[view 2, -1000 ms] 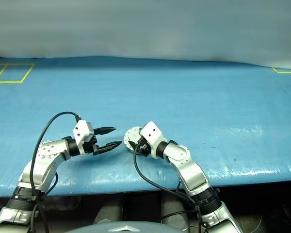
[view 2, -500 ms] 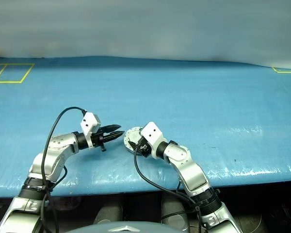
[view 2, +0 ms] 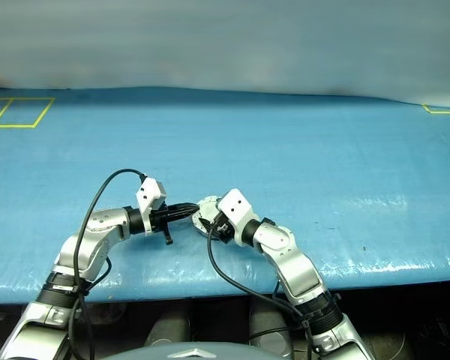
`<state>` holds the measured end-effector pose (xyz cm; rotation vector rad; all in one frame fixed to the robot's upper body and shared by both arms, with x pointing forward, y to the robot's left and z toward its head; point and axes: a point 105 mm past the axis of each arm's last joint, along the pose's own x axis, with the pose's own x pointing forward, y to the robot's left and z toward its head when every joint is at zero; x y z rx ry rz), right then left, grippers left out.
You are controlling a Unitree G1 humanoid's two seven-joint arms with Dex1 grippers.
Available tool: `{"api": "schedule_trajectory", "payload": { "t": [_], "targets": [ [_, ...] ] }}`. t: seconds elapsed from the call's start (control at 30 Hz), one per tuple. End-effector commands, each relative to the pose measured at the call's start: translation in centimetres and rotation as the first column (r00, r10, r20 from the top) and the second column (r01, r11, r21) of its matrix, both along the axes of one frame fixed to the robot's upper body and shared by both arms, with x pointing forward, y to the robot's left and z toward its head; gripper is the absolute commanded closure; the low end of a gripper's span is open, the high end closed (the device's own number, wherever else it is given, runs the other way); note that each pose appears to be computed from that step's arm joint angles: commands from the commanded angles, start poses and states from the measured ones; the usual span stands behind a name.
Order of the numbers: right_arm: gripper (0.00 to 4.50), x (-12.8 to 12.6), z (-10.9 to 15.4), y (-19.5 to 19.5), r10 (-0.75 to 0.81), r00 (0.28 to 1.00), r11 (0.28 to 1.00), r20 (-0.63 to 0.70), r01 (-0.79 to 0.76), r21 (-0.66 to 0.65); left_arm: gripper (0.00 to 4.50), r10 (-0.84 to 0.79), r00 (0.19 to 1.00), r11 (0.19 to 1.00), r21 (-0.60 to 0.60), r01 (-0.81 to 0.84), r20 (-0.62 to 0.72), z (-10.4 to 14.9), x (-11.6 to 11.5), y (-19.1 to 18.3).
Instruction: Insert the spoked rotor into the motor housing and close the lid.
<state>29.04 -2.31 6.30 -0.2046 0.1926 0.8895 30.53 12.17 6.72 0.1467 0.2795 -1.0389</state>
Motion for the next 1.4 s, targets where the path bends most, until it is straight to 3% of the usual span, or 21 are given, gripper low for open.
{"api": "schedule_trajectory", "payload": {
  "t": [0.03, 0.23, 0.3, 0.4, 0.53, 0.7, 0.77, 0.87, 1.0, 1.4],
  "targets": [
    [1.48, -0.2, -1.9, -0.9, -0.022, 0.997, 0.998, -0.069, 0.019, -0.054, 4.46, -0.045, 0.999, 0.999, 0.009, 0.045, -0.006, 0.0, -0.8, -0.7],
    [1.48, -0.4, -1.9, -1.3, -0.009, 0.996, 0.999, -0.092, 0.004, -0.052, 4.46, -0.035, 0.999, 0.999, 0.018, 0.035, -0.013, -0.8, -1.1, -0.7],
    [0.77, -0.6, -1.6, -1.1, 0.008, 0.995, 0.999, -0.098, -0.011, -0.035, 4.50, -0.035, 0.999, 0.999, 0.018, 0.035, -0.012, -0.9, -1.2, -0.8],
    [0.03, -1.0, -0.5, -0.9, 0.041, 0.997, 0.999, -0.061, -0.042, -0.010, 4.50, -0.028, 1.000, 0.999, 0.015, 0.028, -0.006, -0.8, -1.0, -0.9],
    [0.03, -0.9, 2.3, -1.5, -0.002, 1.000, 0.998, 0.006, 0.001, 0.070, 4.50, -0.001, 1.000, 1.000, 0.006, 0.001, 0.007, -0.6, -0.5, -0.6],
    [0.03, -1.5, 4.6, -3.2, -0.058, 0.992, 0.952, -0.110, 0.088, 0.294, 4.50, -0.003, 1.000, 1.000, 0.005, 0.002, 0.009, -0.7, -0.4, -0.6],
    [0.03, -1.5, 4.4, -4.0, -0.081, 0.978, 0.925, -0.190, 0.145, 0.350, 4.50, -0.003, 1.000, 1.000, 0.005, 0.003, 0.009, -0.8, -0.4, -0.6],
    [0.03, -1.6, 2.1, -5.8, -0.142, 0.922, 0.898, -0.359, 0.273, 0.345, 4.50, -0.008, 1.000, 1.000, 0.001, 0.008, 0.012, -0.8, -0.4, -0.8],
    [0.03, -2.3, 0.3, -6.1, -0.112, 0.846, 0.849, -0.522, 0.355, 0.393, 4.50, -0.013, 1.000, 1.000, 0.001, 0.013, 0.018, -0.8, -0.3, -0.9],
    [0.03, -1.6, -1.1, -4.1, 0.038, 0.713, 0.699, -0.700, 0.482, 0.529, 4.50, -0.015, 0.999, 1.000, 0.012, 0.015, 0.040, -0.6, -0.1, -0.9]
  ]
}}
